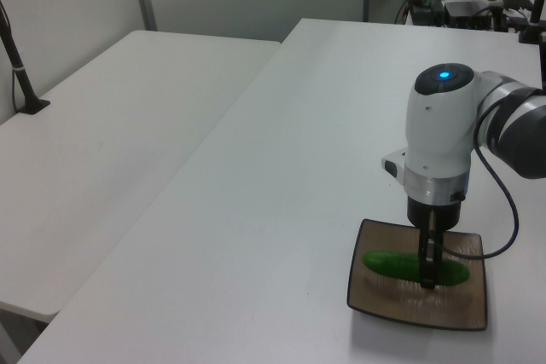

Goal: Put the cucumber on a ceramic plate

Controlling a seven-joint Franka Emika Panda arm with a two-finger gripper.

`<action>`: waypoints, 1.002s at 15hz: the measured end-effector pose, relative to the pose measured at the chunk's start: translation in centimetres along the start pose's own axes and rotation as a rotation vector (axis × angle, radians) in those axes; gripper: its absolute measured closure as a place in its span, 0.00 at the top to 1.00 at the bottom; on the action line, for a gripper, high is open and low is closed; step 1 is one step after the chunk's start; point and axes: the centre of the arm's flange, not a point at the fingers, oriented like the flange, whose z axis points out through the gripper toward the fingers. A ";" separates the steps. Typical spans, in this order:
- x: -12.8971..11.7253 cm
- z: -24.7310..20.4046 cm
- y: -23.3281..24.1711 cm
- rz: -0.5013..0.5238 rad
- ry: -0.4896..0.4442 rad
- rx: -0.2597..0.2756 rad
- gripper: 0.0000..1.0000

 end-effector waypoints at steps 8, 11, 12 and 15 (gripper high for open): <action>0.2 -0.1 0.0 -0.015 0.017 -0.017 0.89; 0.7 -1.4 0.1 -0.008 0.038 -0.009 0.99; 1.0 -2.3 0.3 -0.003 0.043 -0.010 1.00; 2.4 -6.4 2.0 0.039 0.054 -0.030 1.00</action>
